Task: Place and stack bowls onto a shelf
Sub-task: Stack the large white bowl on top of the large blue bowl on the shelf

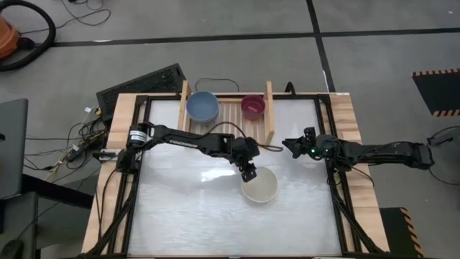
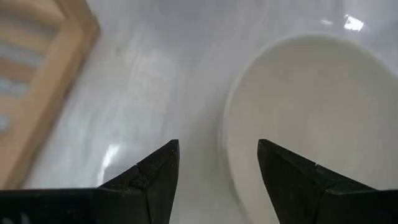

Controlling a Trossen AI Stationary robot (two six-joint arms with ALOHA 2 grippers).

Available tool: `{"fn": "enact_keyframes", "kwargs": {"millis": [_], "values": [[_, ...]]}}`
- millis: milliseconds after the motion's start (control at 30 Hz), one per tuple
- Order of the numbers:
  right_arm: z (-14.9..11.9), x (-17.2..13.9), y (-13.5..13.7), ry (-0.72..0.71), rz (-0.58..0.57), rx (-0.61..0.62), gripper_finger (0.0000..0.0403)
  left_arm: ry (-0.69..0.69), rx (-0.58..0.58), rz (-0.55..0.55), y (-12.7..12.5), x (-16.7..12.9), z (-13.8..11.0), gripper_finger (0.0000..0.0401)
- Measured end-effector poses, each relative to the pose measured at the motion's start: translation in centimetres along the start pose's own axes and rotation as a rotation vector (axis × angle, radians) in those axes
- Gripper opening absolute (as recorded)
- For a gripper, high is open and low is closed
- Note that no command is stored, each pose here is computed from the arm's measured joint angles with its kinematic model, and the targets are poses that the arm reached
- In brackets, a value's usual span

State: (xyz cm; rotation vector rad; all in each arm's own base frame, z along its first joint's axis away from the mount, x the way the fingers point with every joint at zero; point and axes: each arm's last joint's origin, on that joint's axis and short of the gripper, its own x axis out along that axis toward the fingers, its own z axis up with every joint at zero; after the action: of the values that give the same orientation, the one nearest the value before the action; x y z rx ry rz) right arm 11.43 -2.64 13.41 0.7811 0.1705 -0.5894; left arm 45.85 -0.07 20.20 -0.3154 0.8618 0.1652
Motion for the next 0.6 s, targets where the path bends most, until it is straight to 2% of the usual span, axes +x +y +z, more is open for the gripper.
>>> {"fn": "enact_keyframes", "kwargs": {"millis": [200, 300, 400, 533, 600], "values": [[-0.2, 0.1, 0.0, 0.021, -0.007, -0.008, 0.0189, 0.034, 0.028, 0.005, 0.3, 1.6, -0.7, 0.0198], [-0.3, 0.1, 0.0, 0.025, -0.008, -0.010, 0.0189, 0.069, 0.044, 0.014, 0.5, 2.2, -1.3, 0.0178], [-0.3, 0.1, 0.0, 0.028, -0.009, -0.011, 0.0189, 0.090, 0.045, 0.005, 0.6, 2.8, -1.6, 0.0133], [-0.4, 0.2, 0.0, 0.033, -0.013, -0.009, 0.0189, 0.098, 0.071, -0.068, 0.4, 3.3, -1.7, 0.0039], [-0.4, 0.2, 0.0, 0.038, -0.014, -0.009, 0.0189, 0.113, 0.083, -0.103, 0.3, 3.2, -1.8, 0.0012]]}}
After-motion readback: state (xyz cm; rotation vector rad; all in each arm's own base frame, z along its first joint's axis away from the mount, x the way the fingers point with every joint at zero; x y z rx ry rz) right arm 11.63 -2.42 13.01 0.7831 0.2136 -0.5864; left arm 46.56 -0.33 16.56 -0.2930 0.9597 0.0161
